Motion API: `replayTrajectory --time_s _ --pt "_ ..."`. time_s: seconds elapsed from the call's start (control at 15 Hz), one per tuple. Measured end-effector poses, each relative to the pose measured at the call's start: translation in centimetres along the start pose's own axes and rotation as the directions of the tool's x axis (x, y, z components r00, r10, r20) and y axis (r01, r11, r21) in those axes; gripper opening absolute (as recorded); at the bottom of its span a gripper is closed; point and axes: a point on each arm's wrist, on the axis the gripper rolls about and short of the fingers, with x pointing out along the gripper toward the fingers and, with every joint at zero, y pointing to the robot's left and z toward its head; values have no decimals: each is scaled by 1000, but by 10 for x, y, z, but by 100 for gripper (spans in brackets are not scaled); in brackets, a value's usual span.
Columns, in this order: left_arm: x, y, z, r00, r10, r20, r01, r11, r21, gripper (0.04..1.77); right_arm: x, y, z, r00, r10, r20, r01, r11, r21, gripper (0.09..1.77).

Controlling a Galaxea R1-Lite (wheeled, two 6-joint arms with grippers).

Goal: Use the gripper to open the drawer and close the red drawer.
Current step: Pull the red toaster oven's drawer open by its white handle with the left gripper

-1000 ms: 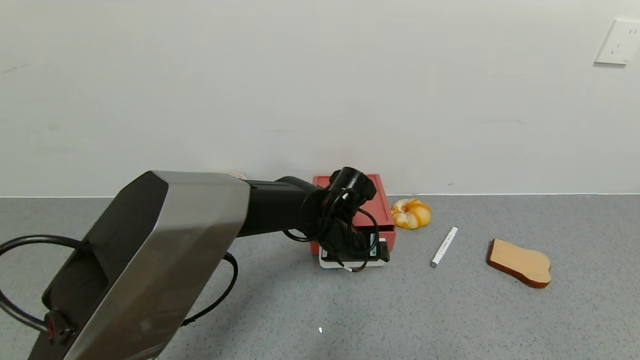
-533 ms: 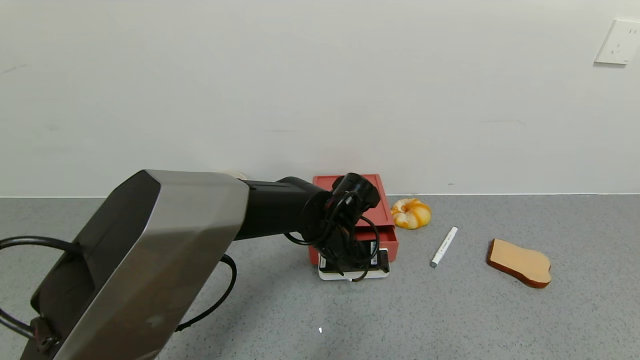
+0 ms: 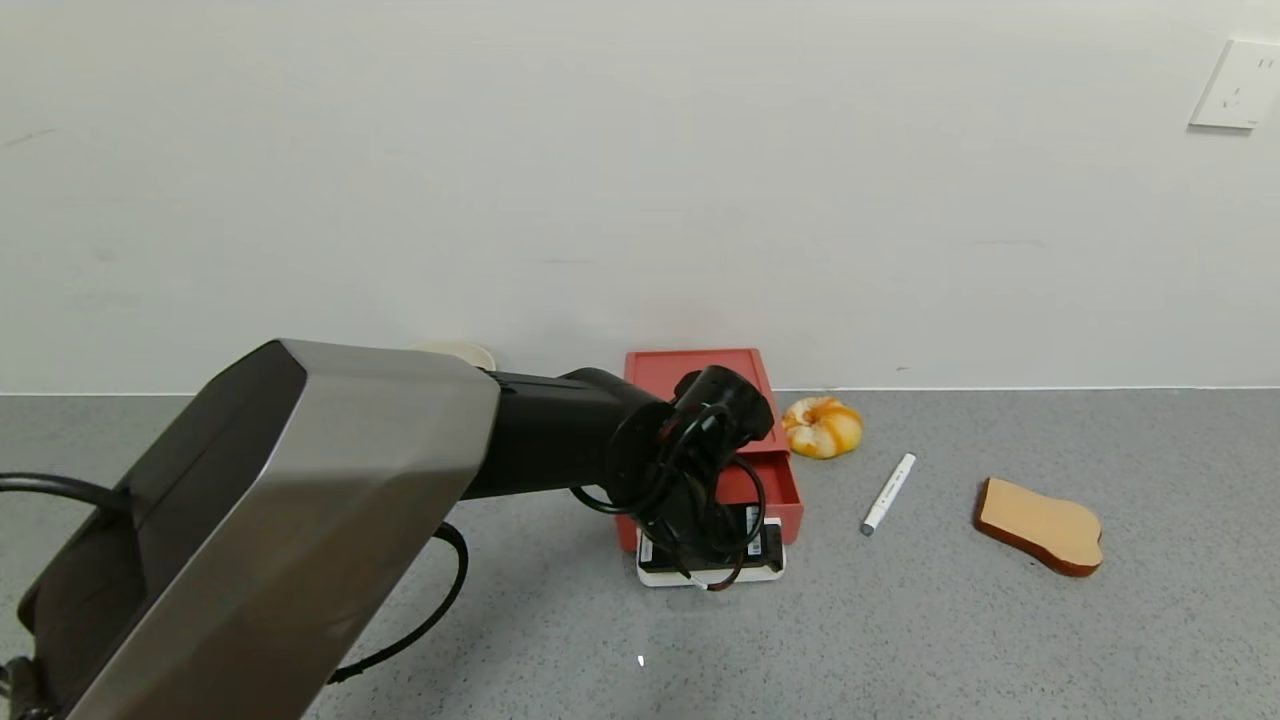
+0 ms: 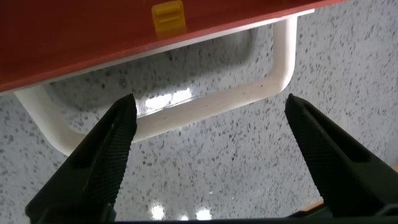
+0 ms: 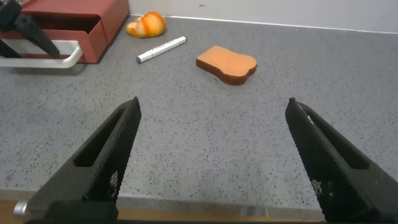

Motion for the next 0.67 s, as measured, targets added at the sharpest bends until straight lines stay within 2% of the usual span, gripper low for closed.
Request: replayTrajectory --time_s 0.67 --pt "-4 -6 -27 998 24 -57 -25 999 -26 172 0 0 0 1000 0 0 0 1000 0 171"
